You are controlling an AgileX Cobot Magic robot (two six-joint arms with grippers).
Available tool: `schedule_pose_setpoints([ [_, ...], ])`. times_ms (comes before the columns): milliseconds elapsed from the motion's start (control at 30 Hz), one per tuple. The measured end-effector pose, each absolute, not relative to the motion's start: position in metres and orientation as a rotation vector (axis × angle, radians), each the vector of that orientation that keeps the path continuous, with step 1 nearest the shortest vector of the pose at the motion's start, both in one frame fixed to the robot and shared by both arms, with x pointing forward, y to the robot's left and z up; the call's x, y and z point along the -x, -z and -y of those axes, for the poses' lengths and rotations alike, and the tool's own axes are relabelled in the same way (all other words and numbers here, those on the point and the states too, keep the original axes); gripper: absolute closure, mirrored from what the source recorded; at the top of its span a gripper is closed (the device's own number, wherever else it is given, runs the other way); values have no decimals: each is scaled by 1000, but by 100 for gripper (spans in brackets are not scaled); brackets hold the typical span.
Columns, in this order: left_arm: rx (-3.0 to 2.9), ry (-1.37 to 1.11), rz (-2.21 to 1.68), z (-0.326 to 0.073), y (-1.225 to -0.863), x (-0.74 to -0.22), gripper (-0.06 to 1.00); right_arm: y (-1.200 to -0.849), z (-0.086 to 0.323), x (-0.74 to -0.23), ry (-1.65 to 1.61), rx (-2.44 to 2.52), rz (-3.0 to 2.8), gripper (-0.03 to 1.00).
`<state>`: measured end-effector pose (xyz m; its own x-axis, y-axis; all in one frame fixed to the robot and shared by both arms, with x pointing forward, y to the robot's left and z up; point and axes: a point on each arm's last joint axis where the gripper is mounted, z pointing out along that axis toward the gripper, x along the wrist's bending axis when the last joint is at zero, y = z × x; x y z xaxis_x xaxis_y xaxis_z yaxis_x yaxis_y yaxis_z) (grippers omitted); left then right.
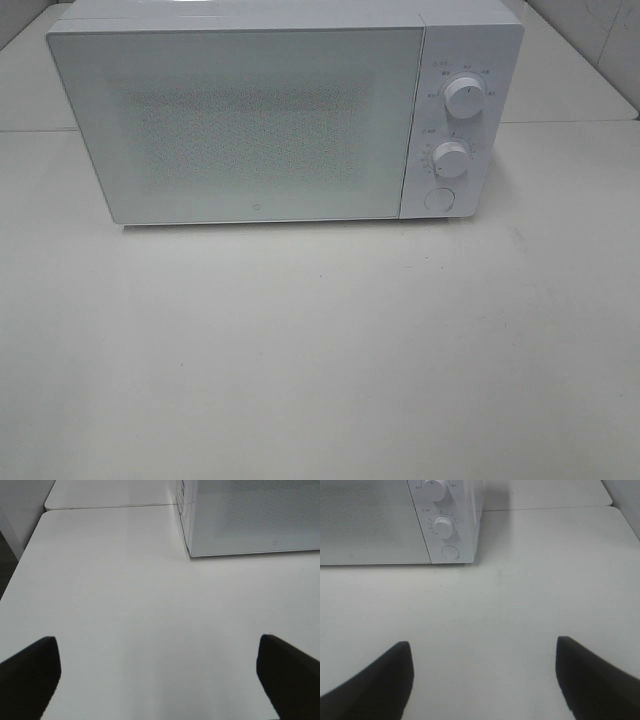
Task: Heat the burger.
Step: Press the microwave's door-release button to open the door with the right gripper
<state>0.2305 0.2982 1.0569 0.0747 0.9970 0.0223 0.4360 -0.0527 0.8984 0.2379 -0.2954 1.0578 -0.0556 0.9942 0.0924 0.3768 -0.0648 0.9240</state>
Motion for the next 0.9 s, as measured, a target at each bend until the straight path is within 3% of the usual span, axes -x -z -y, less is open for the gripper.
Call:
schedule_pose_setpoints([
  [367, -1596, -937, -1461, -298, -1057, -231, -5, -1074, 295, -238, -1208, -1438, -1425, 21],
  [900, -1596, -937, -1461, -298, -1057, -231, -5, -1099, 293, -297, -1233, -1369, -1356, 21],
])
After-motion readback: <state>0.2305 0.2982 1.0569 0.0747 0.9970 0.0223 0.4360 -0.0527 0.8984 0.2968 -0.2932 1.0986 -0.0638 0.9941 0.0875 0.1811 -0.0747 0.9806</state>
